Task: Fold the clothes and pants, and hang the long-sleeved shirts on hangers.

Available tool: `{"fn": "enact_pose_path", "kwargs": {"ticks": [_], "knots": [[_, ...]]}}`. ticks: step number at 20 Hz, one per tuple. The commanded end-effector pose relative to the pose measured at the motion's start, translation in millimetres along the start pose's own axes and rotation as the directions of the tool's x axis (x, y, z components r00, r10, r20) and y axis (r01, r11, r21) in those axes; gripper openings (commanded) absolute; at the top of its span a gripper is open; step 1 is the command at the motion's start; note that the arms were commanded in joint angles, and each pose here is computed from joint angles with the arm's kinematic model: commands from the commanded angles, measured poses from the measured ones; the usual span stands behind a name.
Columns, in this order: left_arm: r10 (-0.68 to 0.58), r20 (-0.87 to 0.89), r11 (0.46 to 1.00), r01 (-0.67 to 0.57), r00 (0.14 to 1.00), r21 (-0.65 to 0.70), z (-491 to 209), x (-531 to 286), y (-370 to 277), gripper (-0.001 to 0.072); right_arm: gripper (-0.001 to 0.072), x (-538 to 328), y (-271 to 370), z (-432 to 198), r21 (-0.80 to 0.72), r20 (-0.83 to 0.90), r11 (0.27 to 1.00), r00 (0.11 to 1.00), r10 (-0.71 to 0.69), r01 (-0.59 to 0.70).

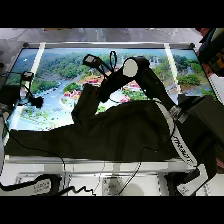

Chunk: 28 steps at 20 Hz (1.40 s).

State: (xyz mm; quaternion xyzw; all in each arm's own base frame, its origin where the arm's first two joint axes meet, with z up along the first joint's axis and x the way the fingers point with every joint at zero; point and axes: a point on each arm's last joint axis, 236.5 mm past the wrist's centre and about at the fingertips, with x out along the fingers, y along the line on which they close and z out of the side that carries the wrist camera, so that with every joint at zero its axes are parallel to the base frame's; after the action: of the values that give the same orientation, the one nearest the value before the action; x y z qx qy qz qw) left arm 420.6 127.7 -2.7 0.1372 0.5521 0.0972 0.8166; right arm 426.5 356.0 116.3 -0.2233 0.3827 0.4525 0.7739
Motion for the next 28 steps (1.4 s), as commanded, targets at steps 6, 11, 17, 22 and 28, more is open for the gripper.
{"fn": "enact_pose_path", "kwargs": {"ticks": [6,11,17,22,28], "knots": [[-0.458,0.036,0.874,0.457,0.888,-0.165,13,7,-116,0.0647,0.0301,-65,-197,-68,0.485,-0.041,0.788,0.910,-0.412,0.379],[-0.558,0.299,0.780,0.612,0.774,-0.127,101,-3,-183,0.0657,0.0301,-91,-230,-129,0.558,-0.171,0.712,0.899,-0.403,0.426],[-0.481,0.295,0.877,0.447,0.826,0.176,160,8,-261,0.0643,0.0301,-115,-251,-175,0.614,-0.251,0.643,0.885,-0.391,0.458],[-0.441,0.212,0.884,0.381,0.872,0.271,150,34,-294,0.0533,0.0301,-126,-260,-194,0.635,-0.281,0.611,0.878,-0.388,0.473],[-0.302,0.196,0.906,0.217,0.933,0.365,147,48,-260,0.0023,0.0289,-155,-267,-262,0.664,-0.415,0.533,0.851,-0.321,0.524]]}}
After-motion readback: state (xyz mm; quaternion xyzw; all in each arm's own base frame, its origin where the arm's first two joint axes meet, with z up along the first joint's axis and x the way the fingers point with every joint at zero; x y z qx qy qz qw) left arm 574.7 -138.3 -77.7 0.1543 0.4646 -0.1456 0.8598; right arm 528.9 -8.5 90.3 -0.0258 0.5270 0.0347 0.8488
